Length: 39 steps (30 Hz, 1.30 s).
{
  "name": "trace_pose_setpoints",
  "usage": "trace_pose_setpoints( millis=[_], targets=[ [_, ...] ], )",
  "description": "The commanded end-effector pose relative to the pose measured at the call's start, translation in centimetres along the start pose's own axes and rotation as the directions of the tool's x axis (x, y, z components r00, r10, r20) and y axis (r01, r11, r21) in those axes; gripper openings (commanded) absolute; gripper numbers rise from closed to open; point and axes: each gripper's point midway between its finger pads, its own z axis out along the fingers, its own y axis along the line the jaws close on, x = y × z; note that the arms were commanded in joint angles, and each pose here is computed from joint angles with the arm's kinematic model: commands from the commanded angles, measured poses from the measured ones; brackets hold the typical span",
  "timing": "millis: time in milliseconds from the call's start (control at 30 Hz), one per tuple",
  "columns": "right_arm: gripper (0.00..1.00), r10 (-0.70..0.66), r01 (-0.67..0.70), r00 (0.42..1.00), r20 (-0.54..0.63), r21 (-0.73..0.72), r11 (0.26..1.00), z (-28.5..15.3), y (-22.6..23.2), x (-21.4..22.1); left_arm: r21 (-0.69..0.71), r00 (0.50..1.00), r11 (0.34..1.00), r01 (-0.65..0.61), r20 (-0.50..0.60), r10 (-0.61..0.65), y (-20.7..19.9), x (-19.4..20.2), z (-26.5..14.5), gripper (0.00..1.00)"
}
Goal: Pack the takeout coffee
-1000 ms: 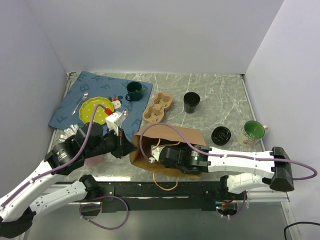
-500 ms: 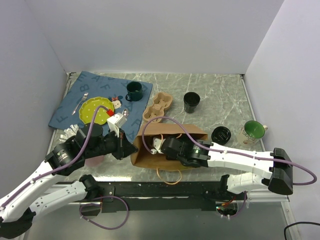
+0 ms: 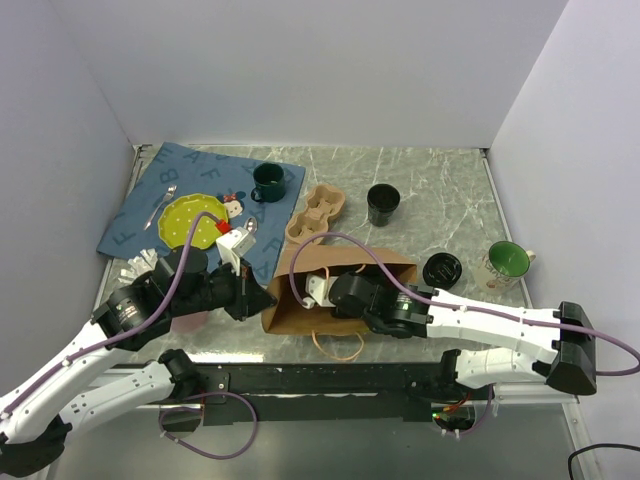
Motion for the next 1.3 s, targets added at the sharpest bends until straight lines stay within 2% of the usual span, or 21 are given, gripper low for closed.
trace_pose_setpoints(
  millis=[0, 167, 267, 333, 567, 733, 1267],
  targets=[
    [0.22, 0.029, -0.030, 0.999, 0.033, 0.039, 0.999, -0.1, -0.9, -0.2, 0.027, 1.000, 0.999, -0.027, 0.005, 0.027, -0.5, -0.3, 0.1, 0.01],
    [0.23, 0.061, -0.054, 0.991, 0.116, -0.060, 0.997, -0.3, 0.6, -1.7, 0.048, 1.000, 0.998, -0.027, -0.002, 0.027, -0.7, 0.0, 0.1, 0.01],
    [0.23, 0.068, -0.056, 0.990, 0.121, -0.098, 0.994, 0.2, 1.5, -2.1, 0.045, 1.000, 0.999, -0.026, -0.011, 0.027, -0.7, 0.1, 0.2, 0.01],
    [0.23, 0.067, -0.055, 0.988, 0.140, -0.089, 0.995, 0.7, 1.5, -2.8, 0.048, 0.999, 0.999, -0.024, -0.022, 0.025, -0.7, 0.2, 0.4, 0.01],
    [0.22, 0.069, -0.067, 0.995, 0.076, -0.029, 0.997, 3.2, 1.4, -2.6, 0.072, 0.999, 0.997, -0.007, -0.035, 0.009, -1.4, 0.1, 0.3, 0.01],
    [0.22, 0.076, -0.077, 0.995, 0.072, 0.015, 0.997, 2.9, 0.6, -1.9, 0.058, 0.999, 0.998, 0.000, -0.048, 0.003, -1.1, 0.4, 0.1, 0.01],
    [0.22, 0.120, -0.123, 0.990, 0.080, 0.027, 0.992, 2.4, 0.1, 0.3, 0.042, 0.998, 0.999, -0.015, -0.065, 0.017, -0.6, 0.7, 0.9, 0.01]
  ],
)
